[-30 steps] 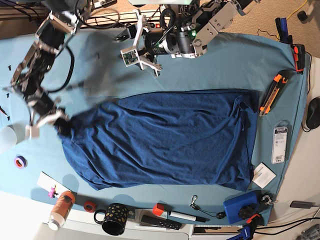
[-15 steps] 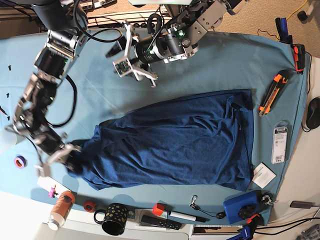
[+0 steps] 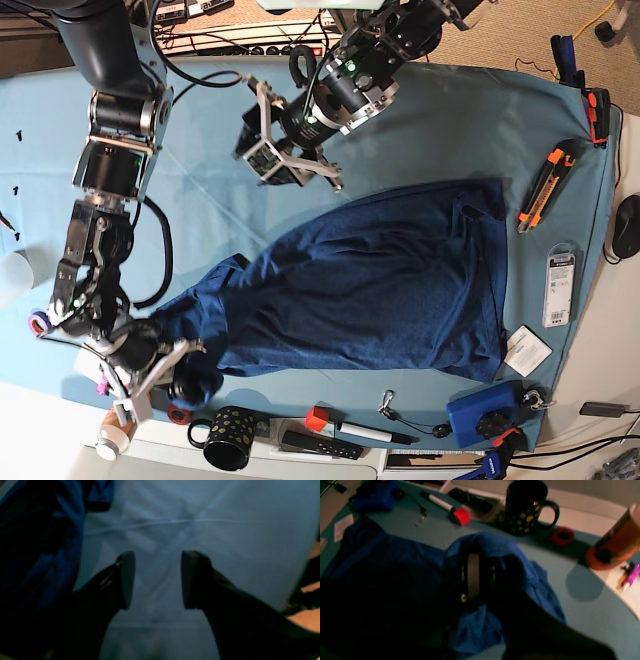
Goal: Layout the t-shirt on the table in an organized manner, then fold the t-shirt properly
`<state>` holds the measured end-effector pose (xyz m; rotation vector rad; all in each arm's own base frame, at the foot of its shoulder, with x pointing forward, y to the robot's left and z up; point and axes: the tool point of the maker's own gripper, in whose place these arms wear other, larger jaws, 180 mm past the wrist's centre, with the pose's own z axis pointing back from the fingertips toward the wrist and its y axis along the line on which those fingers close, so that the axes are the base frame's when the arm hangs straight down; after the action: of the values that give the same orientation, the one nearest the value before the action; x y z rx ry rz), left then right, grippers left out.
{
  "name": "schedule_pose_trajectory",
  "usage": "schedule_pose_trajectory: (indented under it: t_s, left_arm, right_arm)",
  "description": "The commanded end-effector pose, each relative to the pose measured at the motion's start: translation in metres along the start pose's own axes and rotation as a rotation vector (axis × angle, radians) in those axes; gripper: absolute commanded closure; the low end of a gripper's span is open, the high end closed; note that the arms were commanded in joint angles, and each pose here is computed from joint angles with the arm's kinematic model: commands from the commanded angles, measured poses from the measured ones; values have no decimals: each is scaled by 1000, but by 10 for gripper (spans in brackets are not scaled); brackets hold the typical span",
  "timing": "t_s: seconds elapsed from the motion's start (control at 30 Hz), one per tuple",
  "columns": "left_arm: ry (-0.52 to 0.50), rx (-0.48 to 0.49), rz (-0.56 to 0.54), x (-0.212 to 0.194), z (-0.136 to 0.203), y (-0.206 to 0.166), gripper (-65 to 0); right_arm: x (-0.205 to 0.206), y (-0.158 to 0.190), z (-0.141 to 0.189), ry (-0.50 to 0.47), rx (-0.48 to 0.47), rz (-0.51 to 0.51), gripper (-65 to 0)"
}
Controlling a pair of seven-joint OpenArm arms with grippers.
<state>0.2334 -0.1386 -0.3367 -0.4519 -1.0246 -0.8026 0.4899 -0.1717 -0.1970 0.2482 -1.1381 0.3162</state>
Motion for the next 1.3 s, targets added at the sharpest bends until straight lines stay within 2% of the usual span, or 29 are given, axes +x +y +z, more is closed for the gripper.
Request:
schedule_pose_trajectory:
  t_s: [0.0,0.17,0.37,0.5,0.63,0.87,0.97,1.27]
  left_arm:
    - [-38,2,-4,12,-7,3,-283]
    - [41,19,-48,3,-52,19,-283]
    - [29,27,-88,42,-92,34,-283]
    - [36,65,-114,54,-106,53,-283]
    - [74,119,-118,41,-115,78,-283]
    - [84,171,-31,28,-118,110,-283]
    - [60,149,22,32,-118,109,-283]
    - [20,-21,26,40,-120,79,-283]
  right_arm:
    - [31,-5,7,-86,-10,16,0]
    - [31,-5,7,-85,-10,15,0]
    - [32,-5,7,-93,-11,15,0]
    - [32,-5,7,-93,-11,15,0]
    - [32,-5,7,-93,-11,16,0]
    - [34,-5,7,-100,-10,15,0]
    - [34,-5,7,-100,-11,15,0]
    - [34,-5,7,-100,-11,15,0]
